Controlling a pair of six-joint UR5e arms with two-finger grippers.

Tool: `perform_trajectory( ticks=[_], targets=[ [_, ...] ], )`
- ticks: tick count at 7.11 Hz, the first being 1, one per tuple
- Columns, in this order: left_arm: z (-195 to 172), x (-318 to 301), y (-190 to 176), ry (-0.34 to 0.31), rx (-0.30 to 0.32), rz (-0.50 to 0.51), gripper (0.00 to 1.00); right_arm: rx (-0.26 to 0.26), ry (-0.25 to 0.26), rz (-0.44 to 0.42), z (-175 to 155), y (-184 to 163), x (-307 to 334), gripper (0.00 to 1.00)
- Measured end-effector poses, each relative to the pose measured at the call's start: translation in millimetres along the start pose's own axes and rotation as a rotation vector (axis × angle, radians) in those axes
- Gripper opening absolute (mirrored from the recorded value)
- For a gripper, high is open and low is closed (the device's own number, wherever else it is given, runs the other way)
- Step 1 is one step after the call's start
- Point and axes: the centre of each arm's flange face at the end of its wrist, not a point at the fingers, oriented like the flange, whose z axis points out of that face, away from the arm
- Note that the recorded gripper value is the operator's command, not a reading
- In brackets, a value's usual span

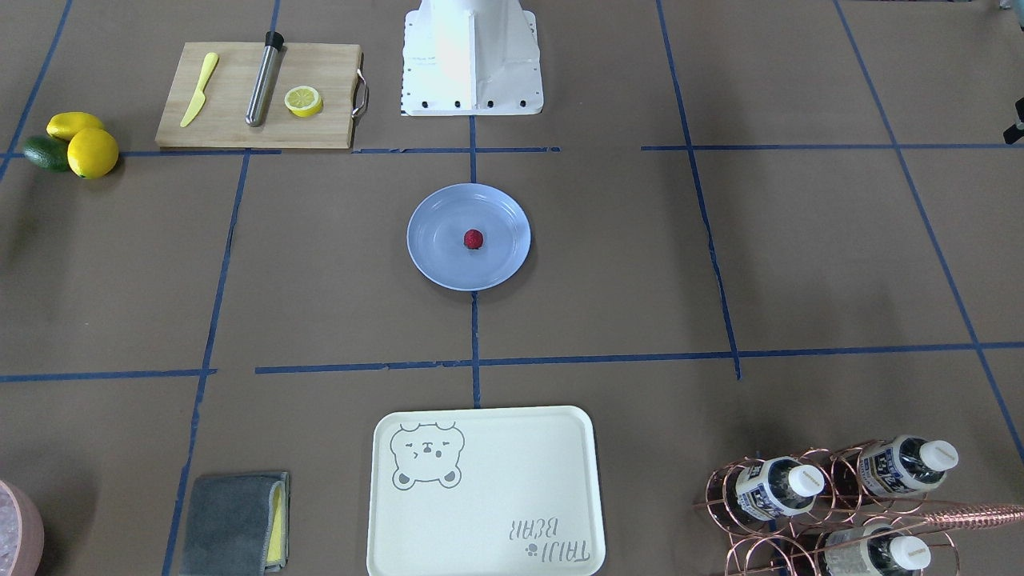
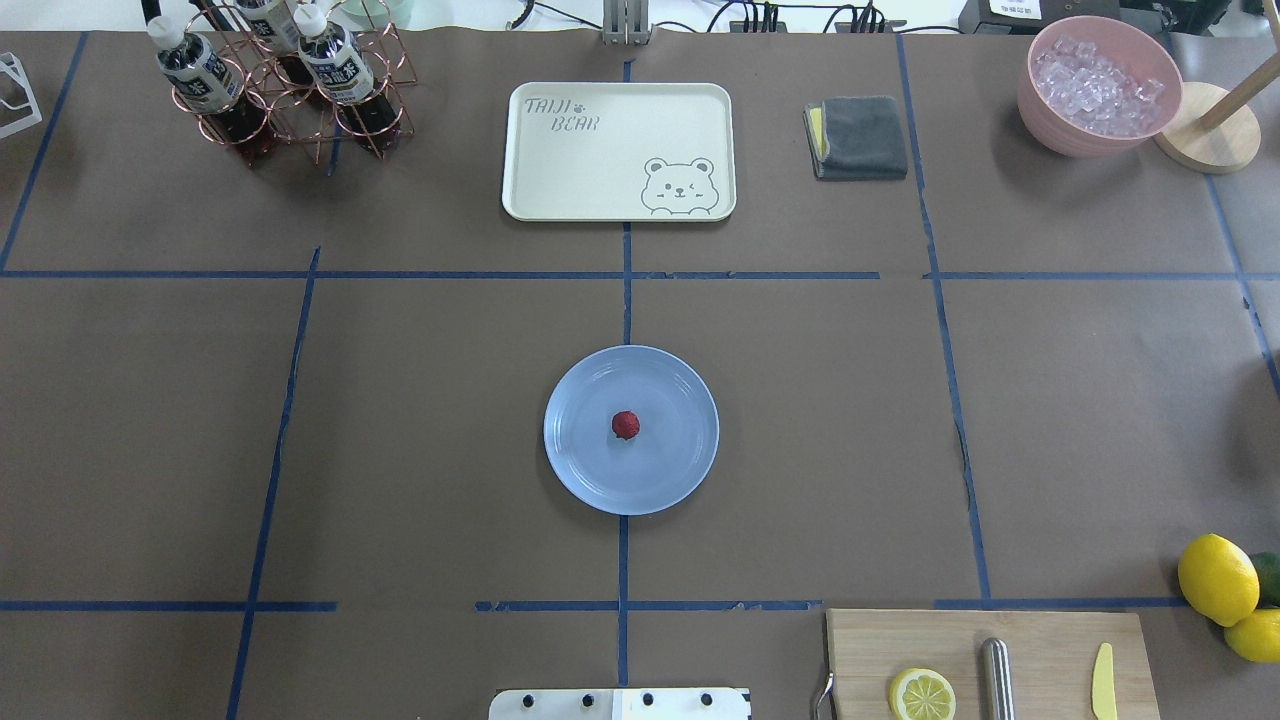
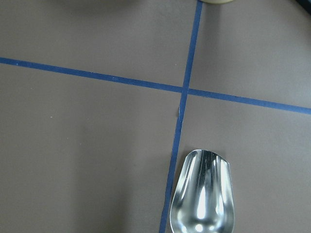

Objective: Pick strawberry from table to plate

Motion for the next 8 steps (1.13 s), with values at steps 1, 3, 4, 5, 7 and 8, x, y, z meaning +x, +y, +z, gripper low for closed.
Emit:
perform_trajectory(
  ticks=[1,3,4,5,7,8],
  targets=[
    [2,0,1,0.023,0.0,-0.004,1.0,-0.01,-0.023,0.009,6,3,3,1.0],
    [4,2,0,0.06,0.005,-0.004,1.0,-0.013,-0.035,0.002,10,4,5,1.0],
    [3,3,-1,0.063,0.007,-0.001,1.0,-0.004,-0.033,-0.008,10,4,5,1.0],
    [2,4,-5,0.062,0.012,0.004,1.0,0.005,-0.029,-0.019,10,3,5,1.0],
    [-4,7,-17,0.049,0.026,0.021,1.0,0.013,-0.018,-0.031,9,1,4,1.0],
    [-8,6,-25,0.021,0.032,0.029,1.0,0.012,0.002,-0.034,9,-1,4,1.0]
  ],
)
